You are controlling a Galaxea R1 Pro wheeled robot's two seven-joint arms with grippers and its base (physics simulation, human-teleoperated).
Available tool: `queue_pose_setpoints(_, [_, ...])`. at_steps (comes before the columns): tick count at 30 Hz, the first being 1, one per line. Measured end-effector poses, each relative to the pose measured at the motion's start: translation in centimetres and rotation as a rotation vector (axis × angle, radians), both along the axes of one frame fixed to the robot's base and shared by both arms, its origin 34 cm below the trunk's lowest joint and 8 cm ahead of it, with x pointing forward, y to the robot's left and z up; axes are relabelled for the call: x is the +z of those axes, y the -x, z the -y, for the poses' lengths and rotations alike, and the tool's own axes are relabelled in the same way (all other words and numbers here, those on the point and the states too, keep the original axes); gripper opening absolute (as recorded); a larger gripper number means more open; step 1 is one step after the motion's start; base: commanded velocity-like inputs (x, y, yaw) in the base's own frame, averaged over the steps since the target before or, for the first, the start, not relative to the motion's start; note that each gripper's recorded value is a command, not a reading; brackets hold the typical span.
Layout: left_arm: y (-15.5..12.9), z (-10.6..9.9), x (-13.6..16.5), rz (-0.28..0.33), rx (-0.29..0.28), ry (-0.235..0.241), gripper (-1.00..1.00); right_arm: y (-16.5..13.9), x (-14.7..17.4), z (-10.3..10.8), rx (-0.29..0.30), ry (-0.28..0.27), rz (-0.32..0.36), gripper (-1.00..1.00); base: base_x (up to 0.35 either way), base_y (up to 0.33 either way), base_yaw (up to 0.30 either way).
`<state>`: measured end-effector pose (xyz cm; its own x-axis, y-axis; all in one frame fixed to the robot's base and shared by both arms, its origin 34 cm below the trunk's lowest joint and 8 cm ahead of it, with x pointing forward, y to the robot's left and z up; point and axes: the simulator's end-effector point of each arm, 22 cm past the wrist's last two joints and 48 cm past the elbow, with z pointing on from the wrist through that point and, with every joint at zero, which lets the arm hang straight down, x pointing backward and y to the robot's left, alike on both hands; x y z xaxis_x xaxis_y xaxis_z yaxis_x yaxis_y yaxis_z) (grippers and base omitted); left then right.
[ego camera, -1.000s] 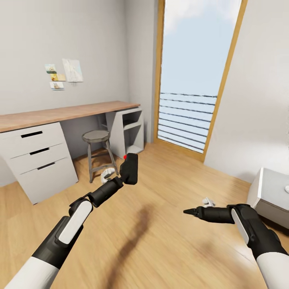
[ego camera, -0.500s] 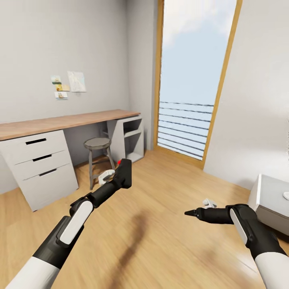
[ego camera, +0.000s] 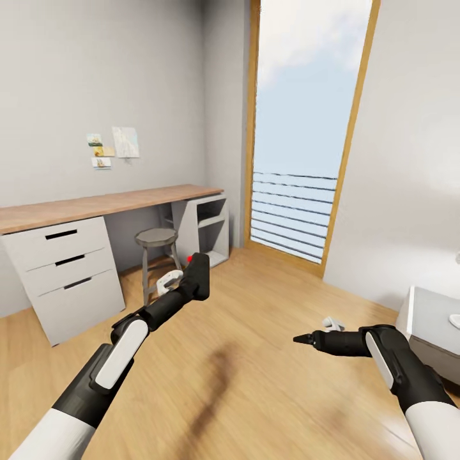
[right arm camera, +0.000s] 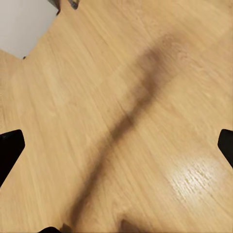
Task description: Attach the digital camera to the camera tripod in the bedroom.
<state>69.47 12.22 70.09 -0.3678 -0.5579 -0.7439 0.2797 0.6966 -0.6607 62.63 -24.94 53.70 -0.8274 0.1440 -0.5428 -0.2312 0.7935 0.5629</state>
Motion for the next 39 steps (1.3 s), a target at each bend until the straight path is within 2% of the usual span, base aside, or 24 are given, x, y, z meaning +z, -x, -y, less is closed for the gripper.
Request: queue_pose_setpoints(39, [-2.1, 0.1, 8.7, 0.003, -0.005, 0.004, -1.0, -2.1, 8.7, -0.1, 0.002, -0.001, 0.0, 1.0, 0.0, 0.0, 0.0])
